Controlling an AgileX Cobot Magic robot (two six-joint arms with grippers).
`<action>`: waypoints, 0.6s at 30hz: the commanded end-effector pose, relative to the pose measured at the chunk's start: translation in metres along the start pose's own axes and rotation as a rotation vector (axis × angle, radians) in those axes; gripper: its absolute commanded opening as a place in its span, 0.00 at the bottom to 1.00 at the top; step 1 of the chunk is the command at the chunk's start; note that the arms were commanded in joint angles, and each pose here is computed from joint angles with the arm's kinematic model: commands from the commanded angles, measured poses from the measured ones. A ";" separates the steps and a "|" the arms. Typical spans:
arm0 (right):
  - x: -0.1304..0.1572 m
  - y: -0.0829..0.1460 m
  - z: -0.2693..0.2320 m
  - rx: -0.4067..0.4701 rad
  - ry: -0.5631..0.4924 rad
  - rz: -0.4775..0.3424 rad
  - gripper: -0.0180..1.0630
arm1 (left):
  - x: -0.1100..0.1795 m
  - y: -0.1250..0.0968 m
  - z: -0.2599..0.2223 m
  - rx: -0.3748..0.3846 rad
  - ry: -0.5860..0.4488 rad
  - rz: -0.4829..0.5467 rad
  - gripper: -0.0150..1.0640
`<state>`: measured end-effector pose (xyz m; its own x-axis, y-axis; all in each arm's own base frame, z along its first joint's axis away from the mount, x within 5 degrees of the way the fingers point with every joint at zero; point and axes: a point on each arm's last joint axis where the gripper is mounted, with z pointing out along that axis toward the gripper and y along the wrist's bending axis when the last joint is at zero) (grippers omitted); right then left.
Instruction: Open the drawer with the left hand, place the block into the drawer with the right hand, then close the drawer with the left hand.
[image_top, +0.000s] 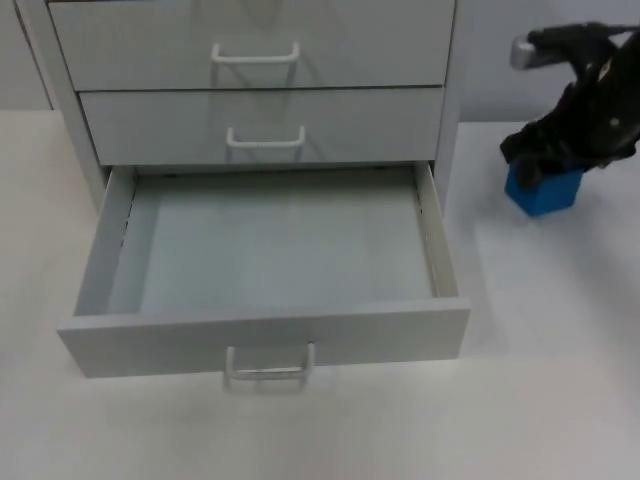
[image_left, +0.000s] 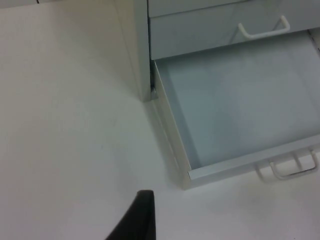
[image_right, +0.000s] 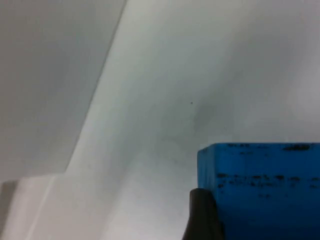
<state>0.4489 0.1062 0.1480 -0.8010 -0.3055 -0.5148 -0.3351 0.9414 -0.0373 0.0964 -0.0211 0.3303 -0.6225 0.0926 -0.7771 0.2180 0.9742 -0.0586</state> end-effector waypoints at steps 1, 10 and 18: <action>-0.006 0.003 -0.033 -0.004 -0.001 -0.013 0.02 | 0.000 0.001 -0.002 -0.010 -0.003 0.005 0.99; 0.060 0.010 -0.129 0.031 -0.085 0.075 0.02 | 0.000 0.001 -0.002 -0.010 -0.003 0.005 0.99; 0.117 0.018 -0.168 0.031 -0.116 0.111 0.02 | 0.000 0.001 -0.002 -0.010 -0.003 0.005 0.99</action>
<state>0.2792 0.0647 0.2264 -0.7921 -0.1844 -0.5818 -0.2278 0.9737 0.0014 0.0964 -0.0209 0.3303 -0.6223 0.0948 -0.7770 0.2174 0.9745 -0.0552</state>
